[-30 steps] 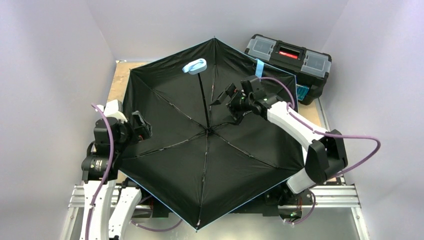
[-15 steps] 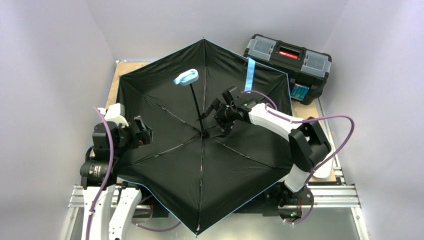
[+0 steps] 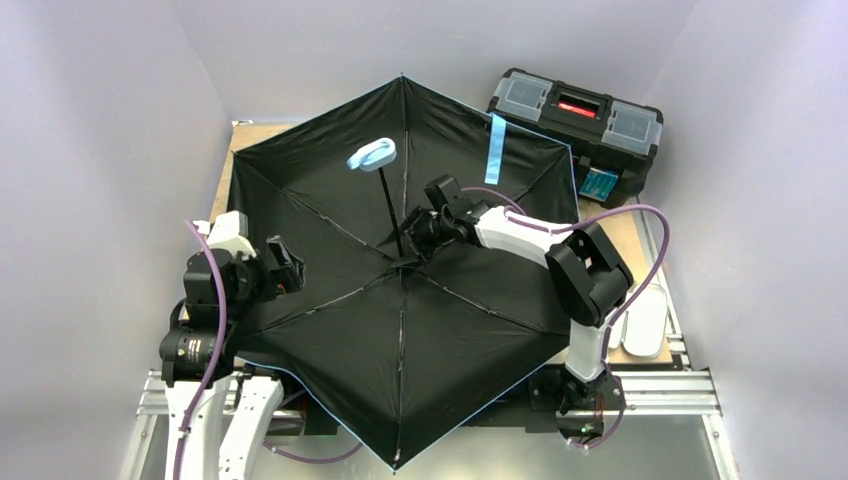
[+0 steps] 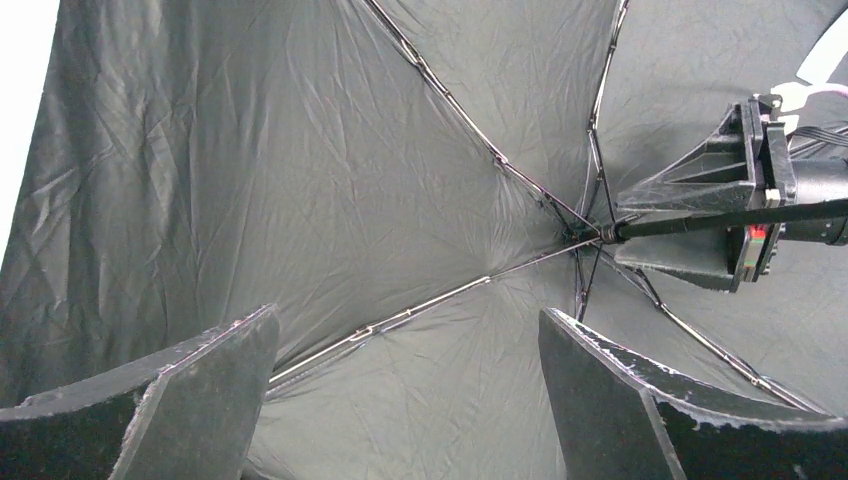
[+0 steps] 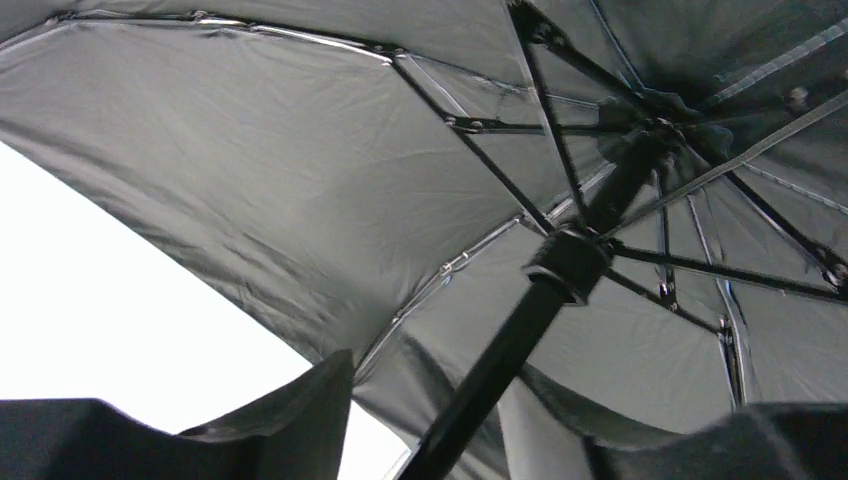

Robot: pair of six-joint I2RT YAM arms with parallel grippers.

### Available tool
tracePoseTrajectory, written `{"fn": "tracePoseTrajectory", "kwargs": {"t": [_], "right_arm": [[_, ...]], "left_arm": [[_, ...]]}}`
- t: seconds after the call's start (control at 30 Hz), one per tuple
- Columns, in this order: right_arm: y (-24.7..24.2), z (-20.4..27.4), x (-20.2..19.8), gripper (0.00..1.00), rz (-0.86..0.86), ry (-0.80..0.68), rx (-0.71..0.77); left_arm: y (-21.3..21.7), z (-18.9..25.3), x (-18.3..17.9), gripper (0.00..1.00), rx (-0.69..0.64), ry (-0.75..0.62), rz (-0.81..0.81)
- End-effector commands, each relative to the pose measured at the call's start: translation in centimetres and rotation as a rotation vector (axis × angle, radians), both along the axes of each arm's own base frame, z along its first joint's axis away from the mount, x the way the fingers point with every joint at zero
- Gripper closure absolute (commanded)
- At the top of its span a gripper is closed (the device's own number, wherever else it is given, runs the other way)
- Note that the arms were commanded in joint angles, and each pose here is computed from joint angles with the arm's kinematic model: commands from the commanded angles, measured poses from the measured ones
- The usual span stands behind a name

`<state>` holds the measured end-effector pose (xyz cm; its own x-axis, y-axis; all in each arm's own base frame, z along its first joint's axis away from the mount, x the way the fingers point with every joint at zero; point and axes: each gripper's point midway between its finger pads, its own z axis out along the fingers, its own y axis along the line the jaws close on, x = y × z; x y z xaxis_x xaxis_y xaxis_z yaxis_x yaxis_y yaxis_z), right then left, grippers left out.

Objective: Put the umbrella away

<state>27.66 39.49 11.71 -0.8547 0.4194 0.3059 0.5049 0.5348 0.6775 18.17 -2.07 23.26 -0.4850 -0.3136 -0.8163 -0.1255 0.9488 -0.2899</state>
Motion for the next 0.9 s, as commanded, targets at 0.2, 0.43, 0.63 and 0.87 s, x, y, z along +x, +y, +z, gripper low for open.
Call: {"fn": "tracePoseTrajectory", "kwargs": {"t": [0.2, 0.43, 0.63, 0.87], "right_arm": [[3.0, 5.7, 0.4, 1.0, 0.043, -0.058, 0.195], [3.2, 12.6, 1.7, 1.0, 0.014, -0.194, 0.24], [3.5, 21.1, 3.9, 1.0, -0.025, -0.39, 0.284], [2.9, 27.2, 5.6, 1.0, -0.065, -0.625, 0.301]], "left_arm": [[0.4, 0.1, 0.3, 0.0, 0.015, -0.01, 0.013], [0.4, 0.3, 0.1, 0.0, 0.015, -0.016, 0.011], [0.4, 1.6, -0.7, 0.0, 0.015, -0.082, 0.015], [-0.3, 4.9, -2.3, 0.0, -0.011, -0.175, -0.02]]}}
